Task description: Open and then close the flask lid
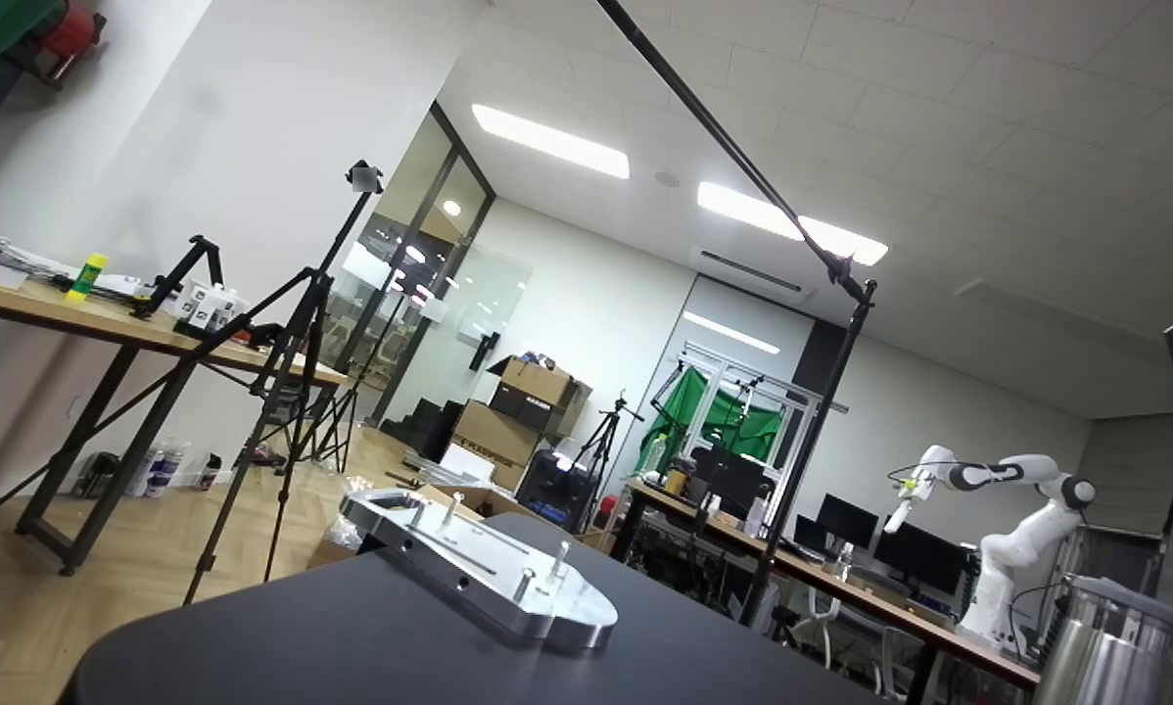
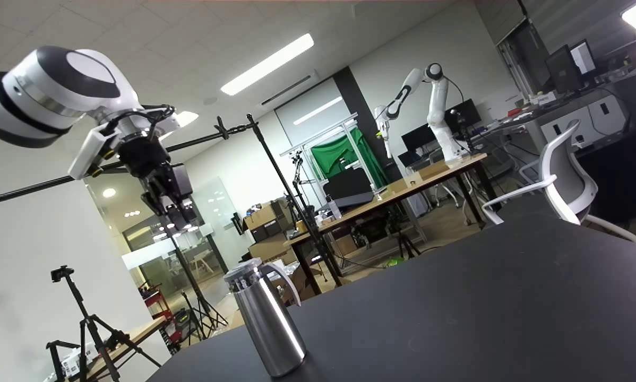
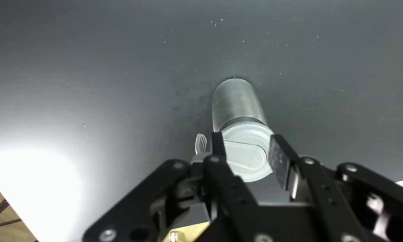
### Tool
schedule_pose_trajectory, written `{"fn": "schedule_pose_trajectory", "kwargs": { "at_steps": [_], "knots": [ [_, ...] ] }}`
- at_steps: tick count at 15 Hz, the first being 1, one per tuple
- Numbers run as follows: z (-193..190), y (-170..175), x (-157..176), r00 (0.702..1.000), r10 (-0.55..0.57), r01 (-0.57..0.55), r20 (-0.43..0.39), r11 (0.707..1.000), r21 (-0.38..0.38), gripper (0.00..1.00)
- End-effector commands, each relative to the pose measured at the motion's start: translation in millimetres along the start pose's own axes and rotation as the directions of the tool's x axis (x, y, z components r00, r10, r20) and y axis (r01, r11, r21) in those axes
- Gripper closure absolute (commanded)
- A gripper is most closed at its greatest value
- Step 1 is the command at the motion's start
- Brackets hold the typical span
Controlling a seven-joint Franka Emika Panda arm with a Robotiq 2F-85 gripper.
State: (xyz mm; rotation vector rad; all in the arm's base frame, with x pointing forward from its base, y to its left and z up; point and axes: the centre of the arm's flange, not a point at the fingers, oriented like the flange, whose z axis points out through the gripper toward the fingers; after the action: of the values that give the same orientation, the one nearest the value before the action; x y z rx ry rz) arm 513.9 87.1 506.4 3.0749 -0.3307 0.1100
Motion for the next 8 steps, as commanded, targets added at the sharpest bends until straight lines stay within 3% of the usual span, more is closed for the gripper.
{"fn": "schedule_pose_trajectory", "kwargs": {
  "at_steps": [1,2,3,5,8],
  "knots": [
    [-10.6,-26.3,56.7,0.998,0.057,-0.057,0.026,0.998,-0.011,0.89],
    [-8.8,-29.6,63.3,0.997,0.060,-0.060,0.040,0.998,-0.003,0.95],
    [3.5,-15.6,32.7,1.000,0.021,-0.021,0.015,1.000,0.005,0.78],
    [6.5,-22.1,46.5,0.999,0.024,-0.024,0.030,1.000,0.008,0.93],
    [7.4,-23.6,51.7,0.999,0.027,-0.027,0.036,1.000,0.008,0.95]
  ]
}}
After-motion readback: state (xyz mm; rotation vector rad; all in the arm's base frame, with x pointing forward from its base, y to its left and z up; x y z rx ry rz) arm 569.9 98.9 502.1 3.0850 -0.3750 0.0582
